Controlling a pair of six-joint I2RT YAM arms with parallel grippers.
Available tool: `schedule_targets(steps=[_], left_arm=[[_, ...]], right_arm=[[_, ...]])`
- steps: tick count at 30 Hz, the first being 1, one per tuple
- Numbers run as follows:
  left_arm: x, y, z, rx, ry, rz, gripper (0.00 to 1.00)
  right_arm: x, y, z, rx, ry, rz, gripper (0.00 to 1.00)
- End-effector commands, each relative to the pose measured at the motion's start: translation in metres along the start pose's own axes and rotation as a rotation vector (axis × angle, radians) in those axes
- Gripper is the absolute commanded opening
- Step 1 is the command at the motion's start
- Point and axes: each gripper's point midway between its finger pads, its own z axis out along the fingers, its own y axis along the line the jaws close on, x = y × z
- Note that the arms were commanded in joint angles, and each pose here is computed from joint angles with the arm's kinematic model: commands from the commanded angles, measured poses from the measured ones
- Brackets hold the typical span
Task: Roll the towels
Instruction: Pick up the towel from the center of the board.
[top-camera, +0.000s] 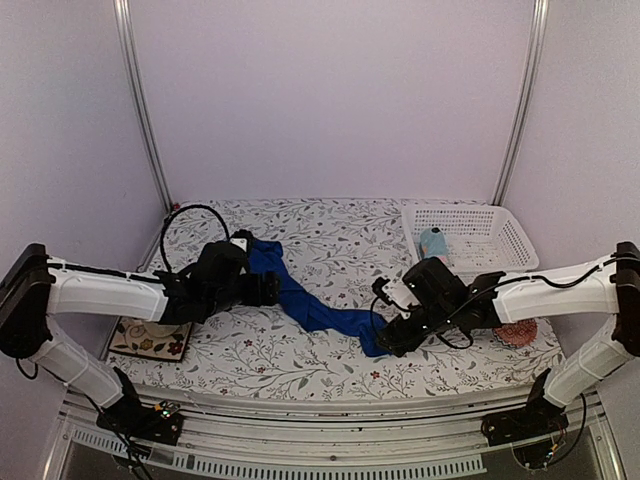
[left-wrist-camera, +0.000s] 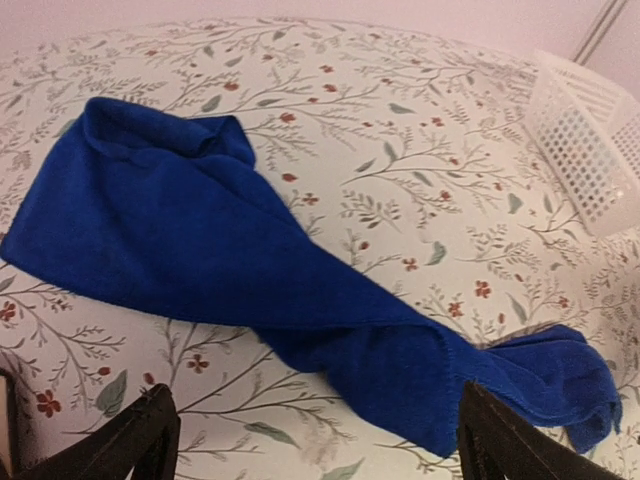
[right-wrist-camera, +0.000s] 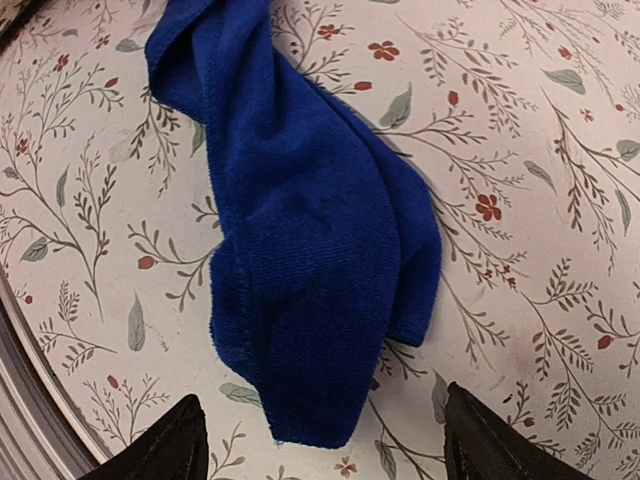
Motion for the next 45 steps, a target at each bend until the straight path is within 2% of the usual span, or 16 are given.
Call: schedule_targets(steps=[1,4,10,19,26,30,34,41,45], left_arm=[[0.005,0.043,0.003,-0.106,0.022,0.003,0.97],[0.002,0.052,0.006,-0.120,0.019,-0.012,0.97],[-0.002,0.063,0.008,-0.140,0.016,-0.024,0.97],[0.001,0.070,0.013,-0.147,0.030,-0.032,0.97],[0.000,0.069,0.014,-0.141,0.031,-0.034,0.97],[-0.001,0.070,0.014,-0.143,0.031,-0.034,0.97],[-0.003,0.070,0.013,-0.143,0.030,-0.034,0.97],[-0.010,0.071,0.010,-0.155,0.024,-0.026,0.97],[-0.031,0.076,0.004,-0.166,-0.003,-0.030,0.97]], right_arm=[[0.004,0.005,0.010,0.050,0.051,-0.070,0.77],[0.013,0.002,0.018,0.095,0.101,-0.082,0.72],[0.025,-0.006,0.027,0.220,0.160,-0.116,0.68],[0.037,0.000,0.037,0.454,0.219,-0.278,0.67],[0.040,-0.017,0.027,0.599,0.224,-0.268,0.64],[0.041,-0.019,0.026,0.609,0.226,-0.263,0.56],[0.042,-0.018,0.026,0.607,0.229,-0.260,0.42],[0.031,-0.019,0.011,0.624,0.221,-0.250,0.05],[0.002,-0.025,-0.029,0.685,0.156,-0.195,0.03]])
